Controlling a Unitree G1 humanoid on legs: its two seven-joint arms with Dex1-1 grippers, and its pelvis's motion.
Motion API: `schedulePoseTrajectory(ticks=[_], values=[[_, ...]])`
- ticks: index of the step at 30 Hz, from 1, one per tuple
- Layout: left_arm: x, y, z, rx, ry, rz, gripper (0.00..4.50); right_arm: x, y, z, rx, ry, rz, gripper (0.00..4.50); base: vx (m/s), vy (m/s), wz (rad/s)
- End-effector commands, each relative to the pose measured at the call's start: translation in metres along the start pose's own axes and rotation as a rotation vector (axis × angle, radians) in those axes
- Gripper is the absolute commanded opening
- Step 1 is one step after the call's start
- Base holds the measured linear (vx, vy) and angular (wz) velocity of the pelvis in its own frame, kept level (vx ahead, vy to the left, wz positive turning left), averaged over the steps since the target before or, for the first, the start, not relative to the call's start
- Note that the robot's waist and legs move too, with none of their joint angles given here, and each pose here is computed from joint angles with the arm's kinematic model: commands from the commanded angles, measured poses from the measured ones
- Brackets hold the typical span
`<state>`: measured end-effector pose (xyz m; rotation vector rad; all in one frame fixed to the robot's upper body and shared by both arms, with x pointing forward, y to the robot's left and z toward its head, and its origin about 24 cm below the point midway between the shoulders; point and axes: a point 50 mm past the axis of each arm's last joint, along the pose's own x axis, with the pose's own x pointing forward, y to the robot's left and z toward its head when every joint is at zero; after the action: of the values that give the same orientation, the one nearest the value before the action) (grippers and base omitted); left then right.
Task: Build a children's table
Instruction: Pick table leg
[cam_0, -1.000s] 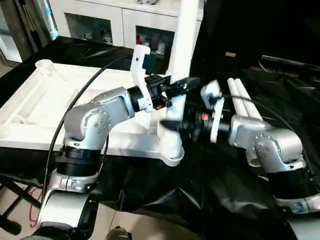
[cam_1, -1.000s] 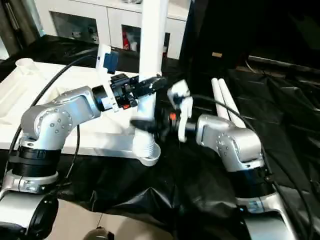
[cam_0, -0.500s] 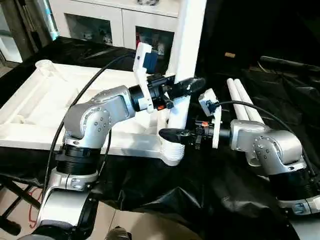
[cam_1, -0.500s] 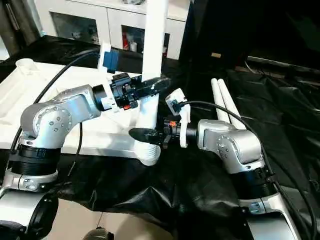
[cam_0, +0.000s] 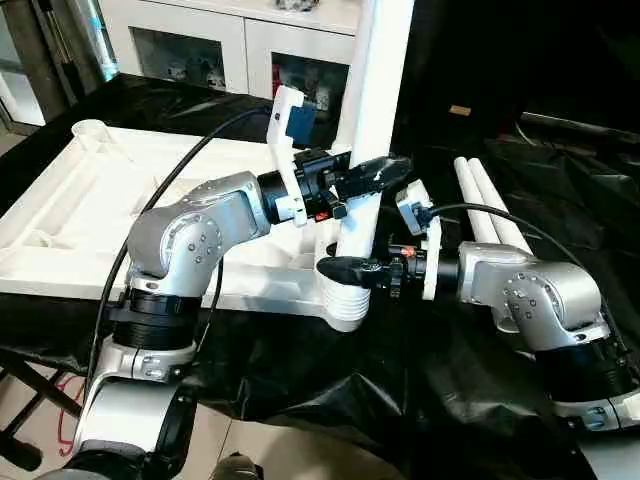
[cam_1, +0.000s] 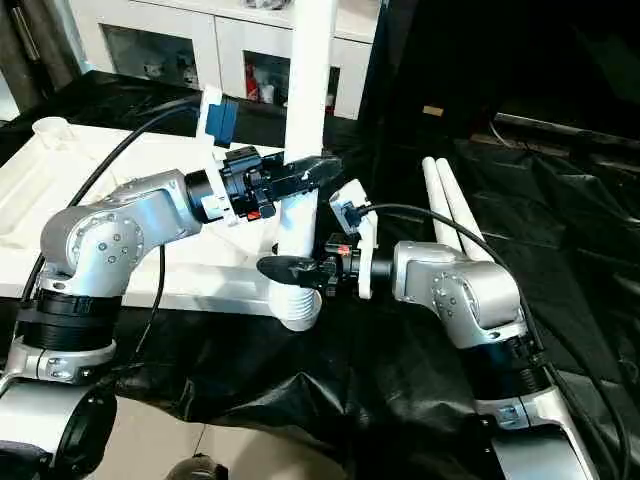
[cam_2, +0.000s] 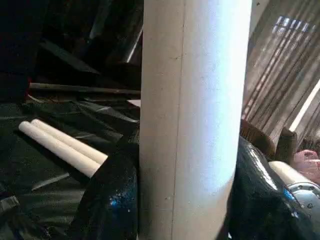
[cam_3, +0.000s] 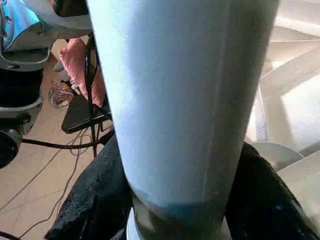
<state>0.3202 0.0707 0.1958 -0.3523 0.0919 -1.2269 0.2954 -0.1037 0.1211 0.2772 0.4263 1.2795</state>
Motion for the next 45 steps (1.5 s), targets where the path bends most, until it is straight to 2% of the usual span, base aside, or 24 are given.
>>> schedulePoseTrajectory(ticks=[1,4,6,8,9,12,13,17,20,21,23,24,25,26,27,28,31,32,34,35,37,40,41,45], values=[[0.005,-0.007,0.006,0.017,-0.011,-0.054,1.85,-0.007,-0.006,-0.005,0.031,0.008,-0.052,2.01,0.000,0.000,0.00],[0.004,-0.008,0.003,0.061,0.006,-0.042,1.85,-0.007,-0.006,-0.006,0.030,-0.001,-0.054,1.98,0.000,0.000,0.00],[0.005,-0.007,0.004,0.036,-0.025,-0.035,2.41,-0.007,-0.005,-0.007,0.033,-0.007,-0.056,1.98,0.000,0.000,0.00],[0.005,-0.007,0.006,0.025,-0.048,-0.042,2.54,-0.006,-0.005,-0.008,0.035,-0.014,-0.058,1.98,0.000,0.000,0.00],[0.004,-0.006,0.013,0.052,-0.122,-0.017,2.62,-0.005,-0.005,-0.007,0.037,-0.033,-0.057,1.97,0.000,0.000,0.00],[0.003,-0.005,0.017,0.066,-0.163,-0.005,2.95,-0.005,-0.005,-0.007,0.040,-0.048,-0.057,1.95,0.000,0.000,0.00],[0.001,-0.003,0.020,0.070,-0.208,0.015,2.97,-0.004,-0.004,-0.006,0.041,-0.072,-0.057,1.94,0.000,0.000,0.00],[-0.014,0.004,0.031,-0.047,-0.400,0.028,2.97,-0.002,-0.005,0.002,0.063,-0.196,-0.077,1.92,0.000,0.000,0.00],[-0.022,0.010,0.031,-0.064,-0.437,0.054,2.97,-0.003,-0.007,0.003,0.060,-0.224,-0.102,1.92,0.000,0.000,0.00],[-0.029,0.016,0.025,-0.023,-0.392,0.102,2.97,-0.005,-0.011,0.003,0.043,-0.235,-0.167,1.91,0.000,0.000,0.00],[-0.031,0.018,0.023,0.001,-0.361,0.120,2.97,-0.006,-0.013,0.002,0.027,-0.226,-0.194,1.91,0.000,0.000,0.00],[-0.034,0.023,0.015,0.102,-0.251,0.165,2.97,-0.008,-0.019,0.000,-0.003,-0.206,-0.261,1.91,0.000,0.000,0.00],[-0.035,0.023,0.013,0.114,-0.237,0.168,2.97,-0.008,-0.019,0.000,-0.006,-0.205,-0.269,1.91,0.000,0.000,0.00],[-0.038,0.024,0.007,0.178,-0.162,0.180,2.97,-0.010,-0.023,-0.001,-0.022,-0.195,-0.312,1.91,0.000,0.000,0.00],[-0.043,0.027,-0.006,0.284,-0.022,0.177,2.97,-0.011,-0.028,-0.003,-0.044,-0.191,-0.379,1.91,0.000,0.000,0.00],[-0.043,0.027,-0.006,0.284,-0.022,0.177,2.97,-0.011,-0.028,-0.003,-0.044,-0.191,-0.379,1.91,0.000,0.000,0.00],[-0.062,0.030,-0.040,0.438,0.299,0.093,2.97,-0.013,-0.037,-0.007,-0.083,-0.181,-0.501,1.91,0.000,0.000,0.00],[-0.062,0.030,-0.040,0.438,0.299,0.093,2.97,-0.013,-0.037,-0.007,-0.083,-0.181,-0.501,1.91,0.000,0.000,0.00],[-0.077,0.034,-0.061,0.468,0.486,0.023,2.97,-0.013,-0.038,-0.008,-0.088,-0.176,-0.530,1.91,0.000,0.000,0.00],[-0.077,0.034,-0.061,0.468,0.486,0.023,2.97,-0.013,-0.038,-0.008,-0.088,-0.176,-0.530,1.91,0.000,0.000,0.00],[-0.087,0.037,-0.073,0.477,0.594,-0.038,2.97,-0.013,-0.038,-0.009,-0.095,-0.170,-0.535,1.91,0.000,0.000,0.00],[-0.092,0.042,-0.079,0.478,0.644,-0.065,2.97,-0.015,-0.037,-0.010,-0.094,-0.167,-0.532,1.91,0.000,0.000,0.00],[-0.095,0.048,-0.085,0.493,0.693,-0.088,2.79,-0.017,-0.037,-0.012,-0.097,-0.161,-0.532,1.91,0.000,0.000,0.00],[-0.096,0.059,-0.092,0.570,0.740,-0.096,2.48,-0.019,-0.038,-0.015,-0.087,-0.162,-0.537,1.91,0.000,0.000,0.00]])
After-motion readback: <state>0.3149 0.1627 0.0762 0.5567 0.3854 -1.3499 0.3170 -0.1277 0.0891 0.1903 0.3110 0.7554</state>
